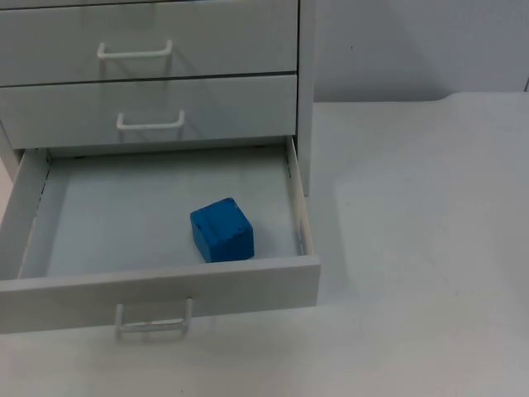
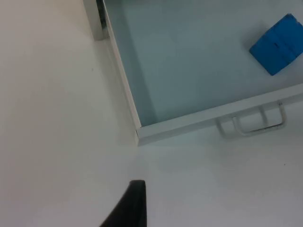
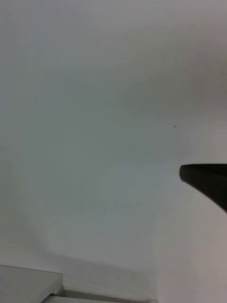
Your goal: Open the drawer with the left hand, place the block into the drawer with the right hand, then close the drawer with the left hand.
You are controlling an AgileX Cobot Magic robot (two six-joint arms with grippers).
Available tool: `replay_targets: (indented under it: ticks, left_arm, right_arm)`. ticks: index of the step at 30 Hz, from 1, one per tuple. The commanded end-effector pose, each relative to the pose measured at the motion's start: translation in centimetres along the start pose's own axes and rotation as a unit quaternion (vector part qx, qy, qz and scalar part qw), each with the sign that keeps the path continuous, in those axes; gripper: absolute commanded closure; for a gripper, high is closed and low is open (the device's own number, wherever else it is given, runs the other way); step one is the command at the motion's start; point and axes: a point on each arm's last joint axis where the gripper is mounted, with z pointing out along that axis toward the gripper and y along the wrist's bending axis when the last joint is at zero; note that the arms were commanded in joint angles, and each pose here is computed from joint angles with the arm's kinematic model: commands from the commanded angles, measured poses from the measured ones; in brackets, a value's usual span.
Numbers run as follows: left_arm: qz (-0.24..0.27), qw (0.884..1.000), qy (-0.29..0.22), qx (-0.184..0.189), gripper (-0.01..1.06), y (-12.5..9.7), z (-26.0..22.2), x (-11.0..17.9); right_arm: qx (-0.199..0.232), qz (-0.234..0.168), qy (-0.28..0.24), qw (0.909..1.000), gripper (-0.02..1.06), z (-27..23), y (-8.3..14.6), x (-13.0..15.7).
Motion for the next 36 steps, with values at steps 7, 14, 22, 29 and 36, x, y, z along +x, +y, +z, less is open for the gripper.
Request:
replay_targets:
  ticks: [7,14,22,29,36]
  left_arm:
    - [-0.007,1.0,-0.008,0.005,0.0,-0.1,0.0,0.0]
    - [-0.017,1.0,0.0,0.018,0.0,-0.3,0.0,0.1]
    - [-0.049,0.997,0.011,0.063,0.34,-0.9,1.0,-0.5]
    - [-0.025,0.98,0.028,0.193,1.04,-2.1,4.9,-2.8]
    - [-0.007,0.971,0.083,0.224,1.05,-2.7,8.0,-3.5]
  right_arm:
    - [-0.009,-0.002,0.053,0.9986,-0.01,2.4,0.0,-0.2]
    - [-0.011,-0.001,0.055,0.9984,-0.01,2.5,0.0,-0.3]
    - [-0.011,-0.001,0.053,0.9985,-0.01,2.5,0.0,-0.3]
    - [-0.011,-0.001,0.053,0.9985,-0.01,2.5,0.0,-0.3]
    - [-0.01,-0.001,0.052,0.9986,-0.01,2.5,0.0,-0.3]
